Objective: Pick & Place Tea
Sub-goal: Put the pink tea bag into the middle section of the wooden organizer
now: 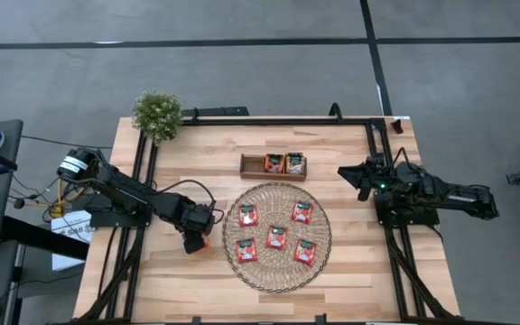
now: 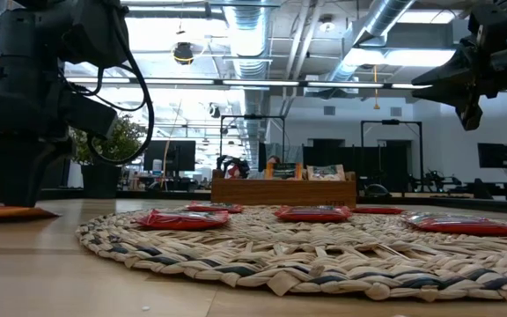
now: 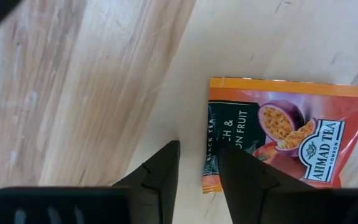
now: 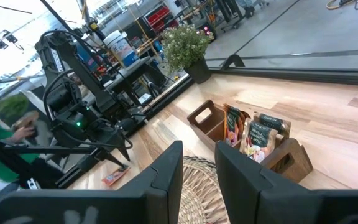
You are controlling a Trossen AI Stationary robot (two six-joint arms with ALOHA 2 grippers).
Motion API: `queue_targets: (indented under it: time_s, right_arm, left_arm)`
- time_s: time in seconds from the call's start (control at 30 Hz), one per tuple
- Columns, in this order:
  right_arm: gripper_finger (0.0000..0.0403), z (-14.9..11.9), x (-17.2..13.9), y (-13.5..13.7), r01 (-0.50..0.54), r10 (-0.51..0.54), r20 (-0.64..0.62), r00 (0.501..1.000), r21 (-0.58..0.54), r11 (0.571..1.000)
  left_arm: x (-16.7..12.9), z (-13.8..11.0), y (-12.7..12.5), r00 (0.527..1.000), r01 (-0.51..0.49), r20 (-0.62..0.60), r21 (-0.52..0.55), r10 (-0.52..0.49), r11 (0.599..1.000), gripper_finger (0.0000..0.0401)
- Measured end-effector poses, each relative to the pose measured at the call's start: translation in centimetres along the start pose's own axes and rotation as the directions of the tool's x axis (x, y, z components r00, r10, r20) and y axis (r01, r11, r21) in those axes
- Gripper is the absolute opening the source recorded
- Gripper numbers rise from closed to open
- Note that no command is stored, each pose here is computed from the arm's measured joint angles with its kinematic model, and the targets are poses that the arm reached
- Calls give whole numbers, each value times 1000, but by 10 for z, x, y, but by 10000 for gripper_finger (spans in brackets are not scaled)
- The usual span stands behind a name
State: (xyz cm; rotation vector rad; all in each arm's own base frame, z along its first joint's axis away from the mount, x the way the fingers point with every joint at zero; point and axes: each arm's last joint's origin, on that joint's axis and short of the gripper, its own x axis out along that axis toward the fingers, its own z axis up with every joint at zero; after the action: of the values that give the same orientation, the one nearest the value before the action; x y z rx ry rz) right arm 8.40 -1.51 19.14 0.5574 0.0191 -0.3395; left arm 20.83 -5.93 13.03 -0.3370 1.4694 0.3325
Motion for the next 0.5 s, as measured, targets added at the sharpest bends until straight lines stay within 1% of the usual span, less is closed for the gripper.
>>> queue_targets:
  time_s: [0.17,0.4,0.5]
  right_arm:
    - [87,0,0,0,0,0,0,1000,0,1000]
    - [87,0,0,0,0,0,0,1000,0,1000]
    - [87,0,0,0,0,0,1,1000,0,1000]
  left_arm:
    - [0,1,-1,1000,5,16,-2,-5,1000,75]
    - [0,2,-1,999,5,32,0,-5,1000,8]
    - [0,3,-1,999,10,34,0,-10,1000,2]
